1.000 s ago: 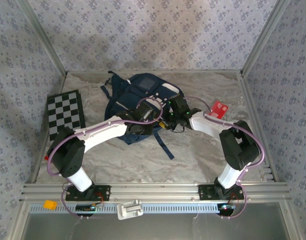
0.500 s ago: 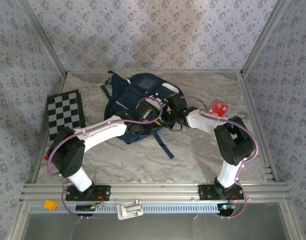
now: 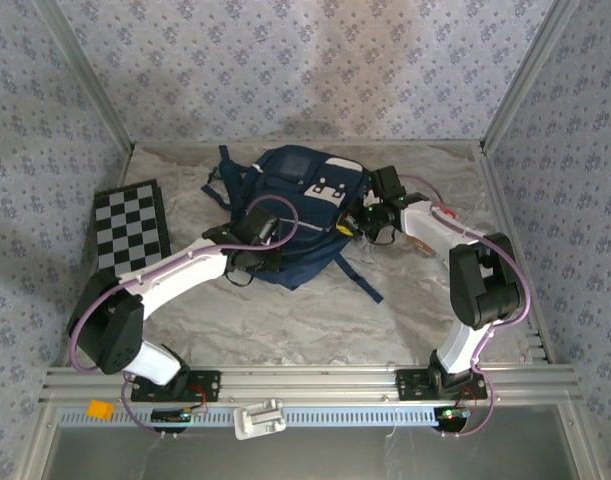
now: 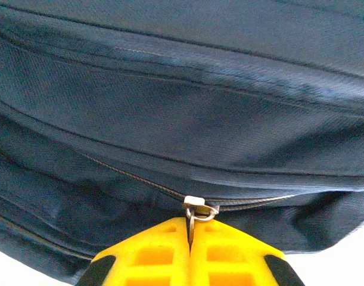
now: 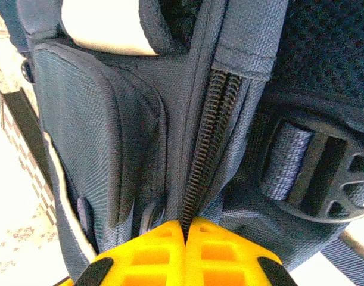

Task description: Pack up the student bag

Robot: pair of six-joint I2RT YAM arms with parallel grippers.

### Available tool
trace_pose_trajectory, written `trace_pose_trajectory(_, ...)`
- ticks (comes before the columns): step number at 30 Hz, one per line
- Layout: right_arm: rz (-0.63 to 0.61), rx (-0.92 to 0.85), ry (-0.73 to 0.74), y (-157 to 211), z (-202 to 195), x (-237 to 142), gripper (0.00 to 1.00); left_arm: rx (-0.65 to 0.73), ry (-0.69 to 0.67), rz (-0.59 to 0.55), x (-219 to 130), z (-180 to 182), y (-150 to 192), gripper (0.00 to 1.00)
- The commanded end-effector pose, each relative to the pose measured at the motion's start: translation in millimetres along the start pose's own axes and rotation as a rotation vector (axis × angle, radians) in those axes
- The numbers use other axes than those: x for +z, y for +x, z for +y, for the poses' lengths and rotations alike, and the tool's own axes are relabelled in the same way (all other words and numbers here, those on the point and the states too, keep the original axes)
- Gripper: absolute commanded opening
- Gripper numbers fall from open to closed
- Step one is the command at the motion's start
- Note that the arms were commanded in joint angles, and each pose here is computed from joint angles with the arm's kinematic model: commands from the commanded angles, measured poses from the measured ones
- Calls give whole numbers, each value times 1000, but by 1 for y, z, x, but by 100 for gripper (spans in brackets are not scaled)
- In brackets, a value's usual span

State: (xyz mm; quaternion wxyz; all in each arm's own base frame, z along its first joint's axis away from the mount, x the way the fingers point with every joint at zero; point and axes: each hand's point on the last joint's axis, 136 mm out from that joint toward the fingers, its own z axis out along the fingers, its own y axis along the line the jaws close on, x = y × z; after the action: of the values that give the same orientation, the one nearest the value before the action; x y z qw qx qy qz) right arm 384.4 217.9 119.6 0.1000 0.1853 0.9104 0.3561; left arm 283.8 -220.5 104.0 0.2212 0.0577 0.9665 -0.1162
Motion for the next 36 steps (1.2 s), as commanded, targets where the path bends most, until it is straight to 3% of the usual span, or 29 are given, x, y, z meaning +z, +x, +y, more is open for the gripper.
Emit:
trace_pose_trajectory(1, -94, -68, 6, -40, 9, -12, 0, 1, -42, 75, -5, 16, 18, 0)
trace_pose_trajectory(2, -86, -75, -1, -36, 13, -12, 0, 3, -1, 68, -5, 6, 16, 0)
trace_pose_trajectory(4, -65, -78, -2, -24, 17, -13, 19, 13, 35, 43, -5, -8, 11, 0)
trace_pose_trajectory(6, -53, -73, 8, -9, 16, -18, 32, 3, 26, 29, -5, -10, 6, 0)
trace_pose_trajectory(11, -18, -15, 10, 43, 3, -20, 49, 1, 39, 23, -3, -16, 2, 0)
trace_pose_trajectory(14, 9, 29, -43, 73, 12, -7, 54, 5, 35, 21, -1, -16, 1, 0)
trace_pose_trajectory(19, 9, 25, -73, 94, 36, 12, 52, 5, 38, 24, 0, -19, 1, 0)
trace_pose_trajectory(28, -93, 23, -16, 77, 43, 39, 49, 18, 44, 23, 2, -24, 2, 0)
trace_pose_trajectory(31, -133, 13, 16, 63, 30, 44, 39, 24, 45, 30, 0, -26, 4, 0)
trace_pose_trajectory(36, -149, -30, 104, 34, 3, 35, 7, 45, 17, 60, -3, -23, 22, 0)
